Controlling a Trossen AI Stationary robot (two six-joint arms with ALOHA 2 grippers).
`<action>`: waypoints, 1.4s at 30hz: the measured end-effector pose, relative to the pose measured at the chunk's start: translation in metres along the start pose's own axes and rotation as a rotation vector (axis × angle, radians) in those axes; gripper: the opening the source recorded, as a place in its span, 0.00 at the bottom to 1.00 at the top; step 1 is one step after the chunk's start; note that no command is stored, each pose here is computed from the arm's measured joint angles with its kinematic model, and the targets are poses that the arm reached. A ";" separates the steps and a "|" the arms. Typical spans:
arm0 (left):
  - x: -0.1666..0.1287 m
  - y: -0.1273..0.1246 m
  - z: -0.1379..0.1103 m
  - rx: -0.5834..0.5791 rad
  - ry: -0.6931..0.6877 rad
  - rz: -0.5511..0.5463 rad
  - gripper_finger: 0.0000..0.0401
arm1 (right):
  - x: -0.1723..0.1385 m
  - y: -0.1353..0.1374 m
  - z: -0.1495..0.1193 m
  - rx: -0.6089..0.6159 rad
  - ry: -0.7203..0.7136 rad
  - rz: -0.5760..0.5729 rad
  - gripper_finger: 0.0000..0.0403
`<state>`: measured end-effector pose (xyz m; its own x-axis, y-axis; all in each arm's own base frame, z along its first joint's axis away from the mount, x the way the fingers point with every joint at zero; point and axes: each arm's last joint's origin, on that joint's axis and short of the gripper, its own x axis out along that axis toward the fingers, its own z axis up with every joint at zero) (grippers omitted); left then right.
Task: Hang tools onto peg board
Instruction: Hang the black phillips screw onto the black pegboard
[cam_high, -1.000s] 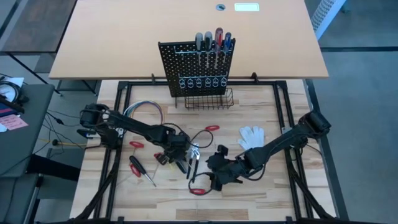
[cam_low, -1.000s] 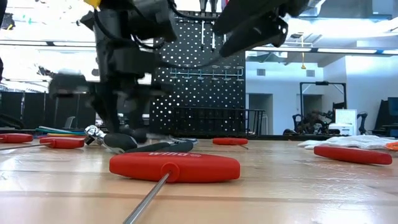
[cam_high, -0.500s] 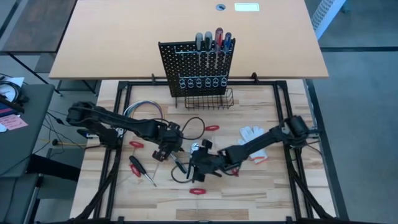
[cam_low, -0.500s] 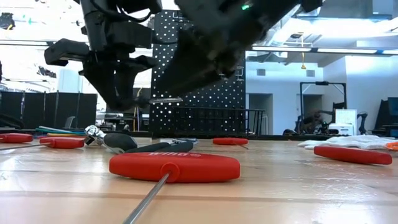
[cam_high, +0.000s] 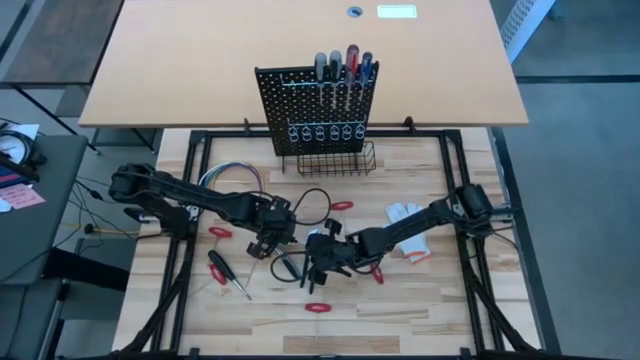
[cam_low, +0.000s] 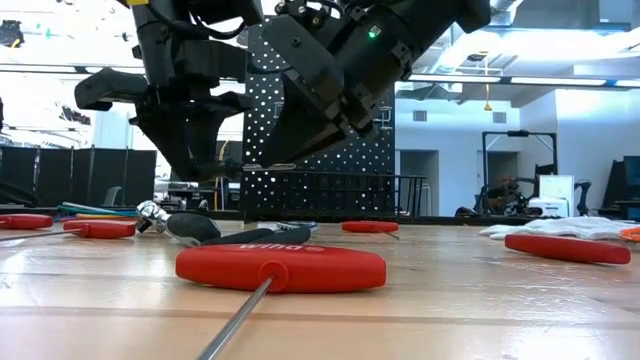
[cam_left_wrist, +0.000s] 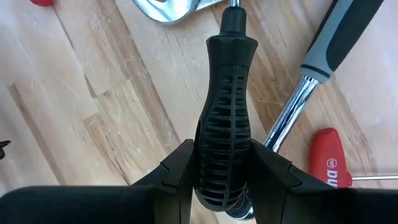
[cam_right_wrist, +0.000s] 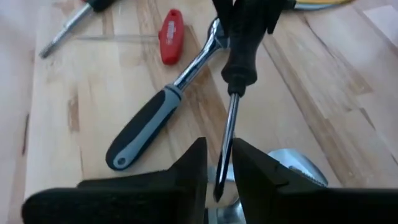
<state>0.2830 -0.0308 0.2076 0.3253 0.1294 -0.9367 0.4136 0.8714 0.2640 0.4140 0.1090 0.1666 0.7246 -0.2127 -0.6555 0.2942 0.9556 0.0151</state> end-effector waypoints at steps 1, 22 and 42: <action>0.000 0.000 0.000 0.000 -0.002 0.000 0.25 | 0.000 0.000 0.000 -0.002 0.002 -0.001 0.20; 0.000 0.000 0.001 -0.023 -0.006 0.002 0.26 | 0.000 -0.002 -0.003 -0.001 0.024 -0.020 0.03; 0.004 0.039 -0.019 -0.153 0.032 0.048 0.42 | 0.015 -0.028 -0.043 0.136 0.071 -0.088 0.00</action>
<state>0.2842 0.0121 0.2100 0.3136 0.1853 -0.9313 0.2629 0.9255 0.2727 0.3892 0.0880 0.1239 0.6482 -0.2746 -0.7102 0.4396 0.8966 0.0546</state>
